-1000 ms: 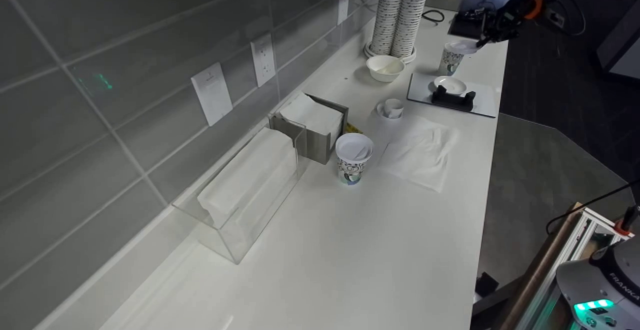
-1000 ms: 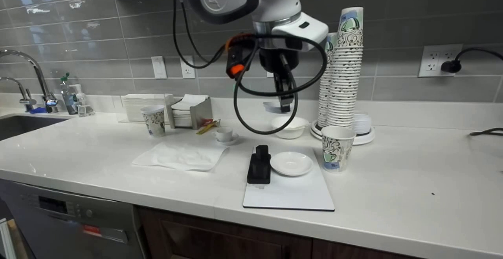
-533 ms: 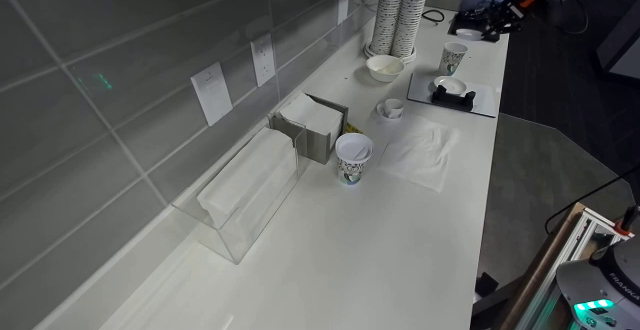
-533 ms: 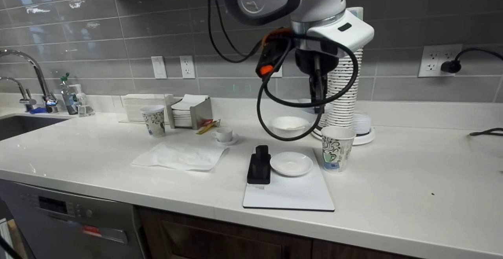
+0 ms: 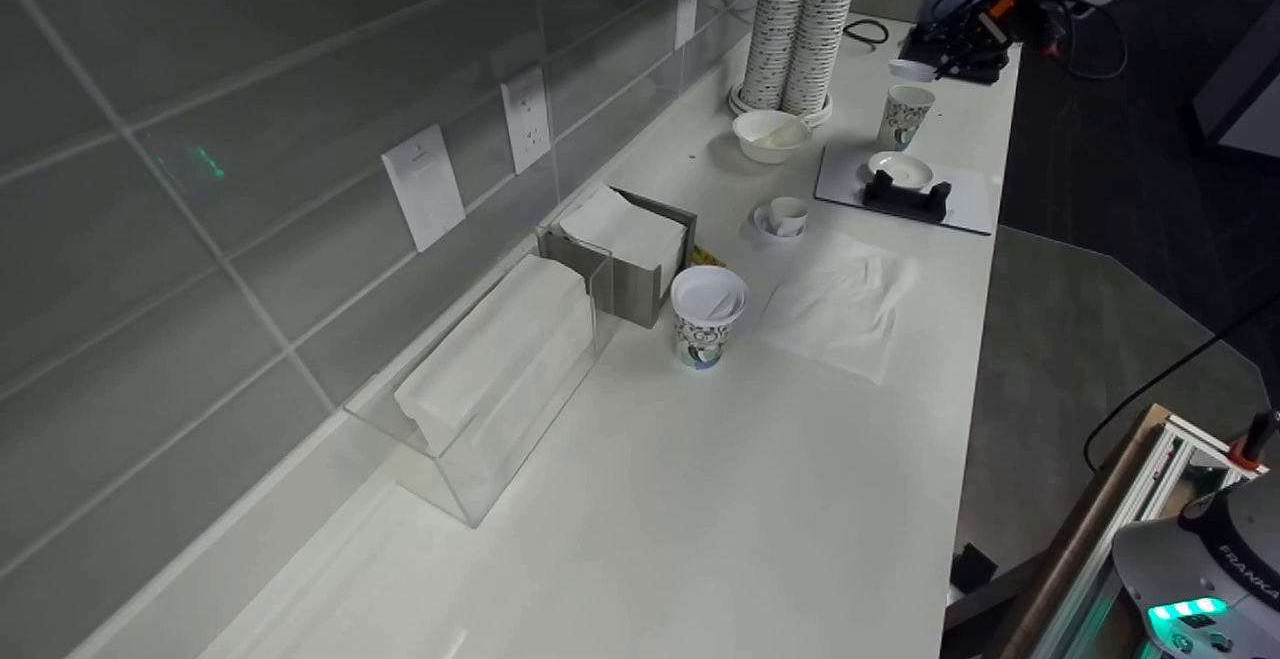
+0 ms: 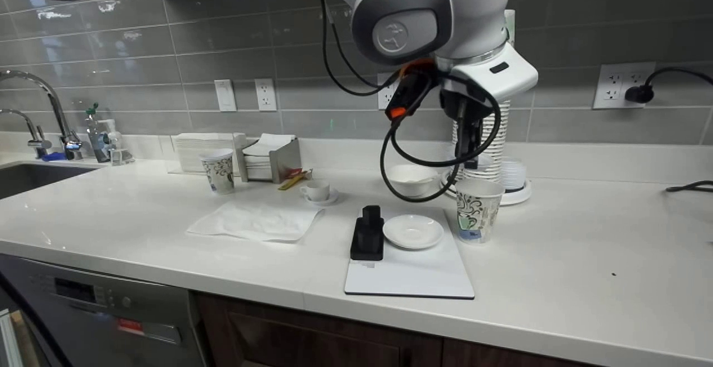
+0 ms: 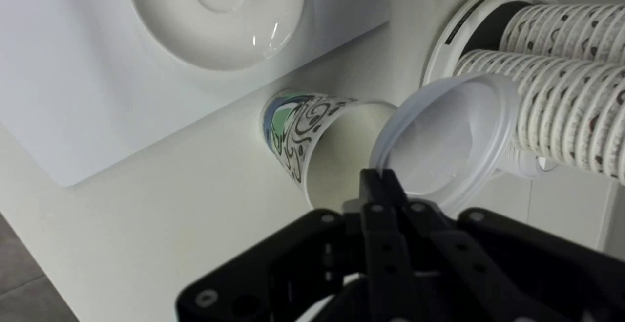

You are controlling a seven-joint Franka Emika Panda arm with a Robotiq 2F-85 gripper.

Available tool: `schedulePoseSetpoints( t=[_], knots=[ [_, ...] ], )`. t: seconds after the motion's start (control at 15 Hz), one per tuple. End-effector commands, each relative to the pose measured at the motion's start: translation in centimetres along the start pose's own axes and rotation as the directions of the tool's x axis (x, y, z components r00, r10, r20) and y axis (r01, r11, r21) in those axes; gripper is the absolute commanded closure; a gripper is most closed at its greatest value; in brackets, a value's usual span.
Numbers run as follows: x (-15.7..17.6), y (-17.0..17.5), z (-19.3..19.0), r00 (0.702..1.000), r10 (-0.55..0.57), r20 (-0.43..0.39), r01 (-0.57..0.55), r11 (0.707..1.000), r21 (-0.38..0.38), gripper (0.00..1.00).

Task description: Put the left lid on the left cup and the right lid on the right cup

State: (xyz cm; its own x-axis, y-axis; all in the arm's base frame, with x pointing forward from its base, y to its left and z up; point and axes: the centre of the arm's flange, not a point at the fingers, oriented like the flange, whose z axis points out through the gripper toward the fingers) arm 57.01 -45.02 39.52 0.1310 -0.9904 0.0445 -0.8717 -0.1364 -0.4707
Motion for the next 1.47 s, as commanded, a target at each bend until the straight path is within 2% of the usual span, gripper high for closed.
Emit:
schedulePoseSetpoints(
  t=[0.0,0.53,1.07,1.4],
  knots=[
    [1.7,-1.2,2.1,0.997,0.065,-0.028,-0.065,0.998,0.013,1.00],
    [2.3,-0.6,3.9,0.992,0.113,-0.051,-0.114,0.993,-0.020,1.00],
    [2.1,-0.1,1.8,0.993,0.093,-0.071,-0.096,0.994,-0.045,1.00],
    [1.9,-0.2,1.8,0.996,0.072,-0.056,-0.076,0.995,-0.058,1.00]
  ],
)
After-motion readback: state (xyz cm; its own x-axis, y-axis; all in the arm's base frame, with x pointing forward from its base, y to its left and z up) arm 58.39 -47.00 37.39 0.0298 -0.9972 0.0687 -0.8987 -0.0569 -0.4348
